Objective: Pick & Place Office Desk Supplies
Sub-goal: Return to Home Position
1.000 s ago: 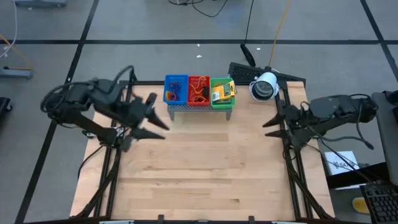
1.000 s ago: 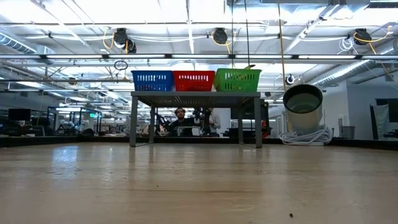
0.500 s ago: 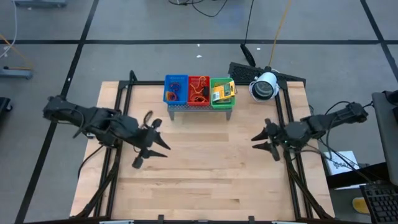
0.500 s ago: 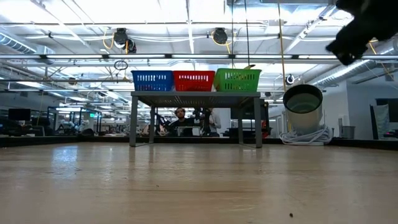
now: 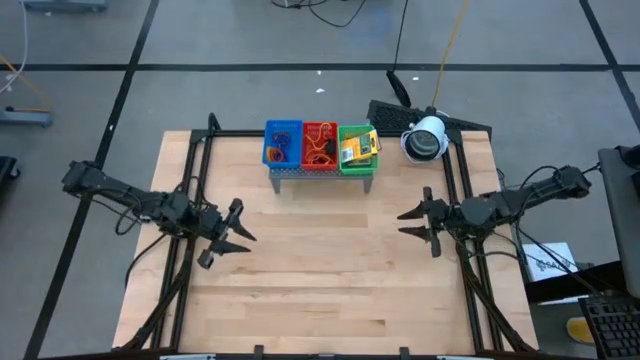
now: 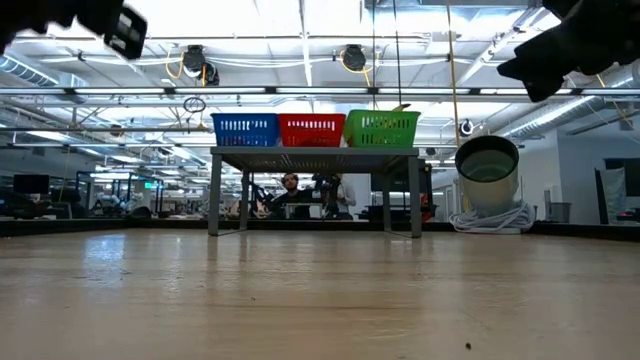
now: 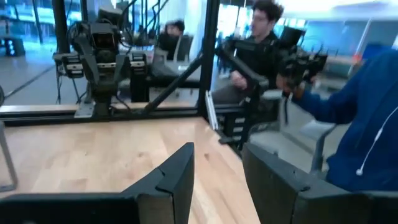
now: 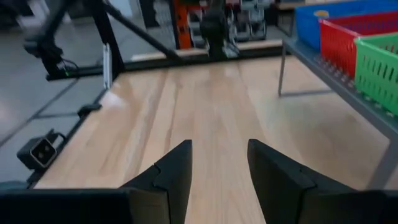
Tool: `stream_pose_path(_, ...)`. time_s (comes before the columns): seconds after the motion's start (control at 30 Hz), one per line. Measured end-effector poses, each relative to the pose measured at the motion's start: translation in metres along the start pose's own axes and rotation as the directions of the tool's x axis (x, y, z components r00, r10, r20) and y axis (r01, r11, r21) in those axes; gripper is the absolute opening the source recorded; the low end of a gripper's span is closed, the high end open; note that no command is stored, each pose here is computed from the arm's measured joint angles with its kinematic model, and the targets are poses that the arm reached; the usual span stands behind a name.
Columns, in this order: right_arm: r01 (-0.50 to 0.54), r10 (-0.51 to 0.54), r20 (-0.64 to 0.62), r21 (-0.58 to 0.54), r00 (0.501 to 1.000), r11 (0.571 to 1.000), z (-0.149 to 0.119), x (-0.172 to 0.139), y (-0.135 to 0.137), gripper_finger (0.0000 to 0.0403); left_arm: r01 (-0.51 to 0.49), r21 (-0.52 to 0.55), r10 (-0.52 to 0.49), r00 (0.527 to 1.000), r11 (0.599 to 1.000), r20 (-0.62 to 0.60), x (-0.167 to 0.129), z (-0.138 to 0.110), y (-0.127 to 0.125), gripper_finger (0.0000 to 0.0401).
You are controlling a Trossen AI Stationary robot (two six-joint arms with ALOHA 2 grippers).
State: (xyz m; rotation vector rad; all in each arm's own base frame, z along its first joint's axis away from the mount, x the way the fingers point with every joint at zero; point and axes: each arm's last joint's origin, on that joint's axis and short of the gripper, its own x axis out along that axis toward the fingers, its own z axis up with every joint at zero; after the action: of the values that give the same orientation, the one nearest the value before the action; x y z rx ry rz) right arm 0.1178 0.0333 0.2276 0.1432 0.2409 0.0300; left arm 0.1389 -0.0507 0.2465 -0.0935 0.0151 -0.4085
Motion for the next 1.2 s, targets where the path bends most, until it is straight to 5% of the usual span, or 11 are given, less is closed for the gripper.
stream_pose_path(0.3,-0.030,0.029,0.136,0.008,0.990,1.000,-0.028,0.006,-0.004,0.0144,0.021,-0.036,-0.016,0.991,0.999,0.131,-0.020,-0.056,0.004,0.0145)
stream_pose_path(0.7,-0.047,0.033,0.154,0.089,0.988,0.995,-0.060,0.006,-0.012,0.0144,0.019,-0.041,-0.015,0.993,0.999,0.114,-0.022,-0.065,0.004,0.0145)
stream_pose_path(0.87,-0.072,0.045,0.228,0.108,0.973,0.992,-0.056,0.003,-0.012,0.0144,0.019,-0.041,-0.015,0.994,0.999,0.112,-0.022,-0.065,0.004,0.0145)
stream_pose_path(1.2,-0.053,0.035,0.178,0.097,0.983,0.994,-0.062,0.004,-0.013,0.0144,-0.044,-0.109,0.050,0.997,0.993,0.051,-0.022,-0.072,0.007,0.0145)
